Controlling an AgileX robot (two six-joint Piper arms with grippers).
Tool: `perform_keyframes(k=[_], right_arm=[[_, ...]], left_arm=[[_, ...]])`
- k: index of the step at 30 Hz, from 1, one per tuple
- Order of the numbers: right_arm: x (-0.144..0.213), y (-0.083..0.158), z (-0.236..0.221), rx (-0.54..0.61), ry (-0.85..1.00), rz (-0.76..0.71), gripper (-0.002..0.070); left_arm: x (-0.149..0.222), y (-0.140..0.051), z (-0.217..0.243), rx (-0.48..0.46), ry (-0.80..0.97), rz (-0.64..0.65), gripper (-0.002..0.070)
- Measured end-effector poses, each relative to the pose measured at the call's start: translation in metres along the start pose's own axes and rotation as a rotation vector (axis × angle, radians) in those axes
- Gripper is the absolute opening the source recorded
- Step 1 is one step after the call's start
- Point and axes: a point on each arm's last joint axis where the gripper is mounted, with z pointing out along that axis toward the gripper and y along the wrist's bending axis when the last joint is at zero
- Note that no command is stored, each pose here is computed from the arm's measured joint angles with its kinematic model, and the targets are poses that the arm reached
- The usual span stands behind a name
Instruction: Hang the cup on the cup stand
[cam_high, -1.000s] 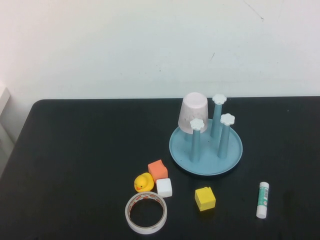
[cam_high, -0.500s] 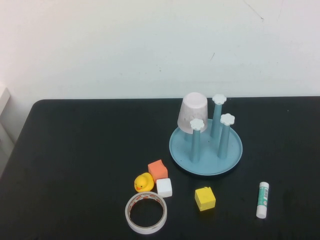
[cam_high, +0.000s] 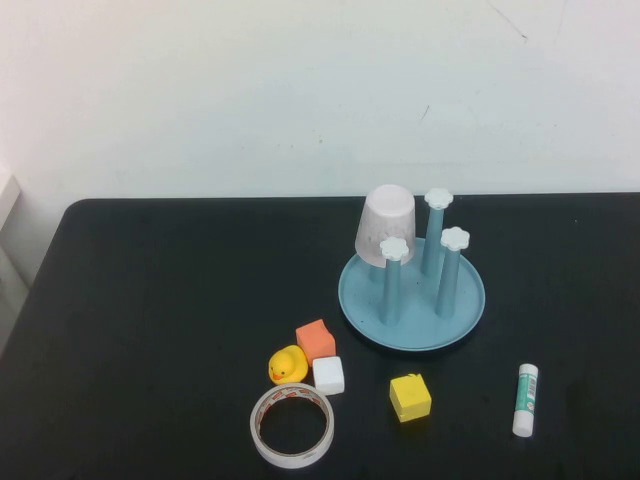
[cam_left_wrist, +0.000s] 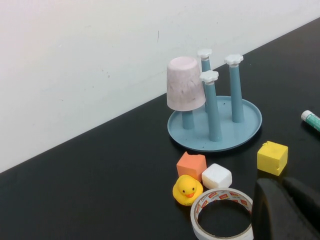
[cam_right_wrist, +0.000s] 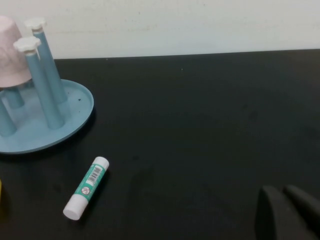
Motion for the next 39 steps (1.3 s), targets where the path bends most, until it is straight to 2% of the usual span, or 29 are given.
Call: perform_keyframes(k=[13, 15, 19, 25, 28, 32, 39], right_arm=[[0.0, 0.0, 0.0, 0.0, 0.001, 0.0, -0.0001], [0.0, 0.0, 0.0, 0.0, 0.001, 0.0, -0.0001], [0.0, 0.0, 0.0, 0.0, 0.002, 0.0, -0.0001], [0.0, 0.0, 0.0, 0.0, 0.002, 0.0, -0.0001], [0.0, 0.0, 0.0, 0.0, 0.002, 0.0, -0.0001], [0.0, 0.0, 0.0, 0.0, 0.002, 0.0, -0.0001], [0.0, 0.0, 0.0, 0.0, 0.002, 0.0, -0.0001]], left_arm=[[0.0, 0.0, 0.0, 0.0, 0.0, 0.0, -0.0001], [0.001, 0.001, 0.0, -0.015, 0.006, 0.037, -0.0001], [0.005, 0.007, 0.001, -0.117, 0.027, 0.058, -0.0001], [0.011, 0.023, -0.003, -0.412, 0.07, -0.003, -0.0001], [0.023, 0.028, -0.003, -0.525, 0.082, -0.056, -0.0001], [0.04, 0.029, -0.002, -0.588, 0.045, -0.075, -0.0001], [0.054, 0.026, -0.001, -0.58, 0.004, -0.167, -0.0001]])
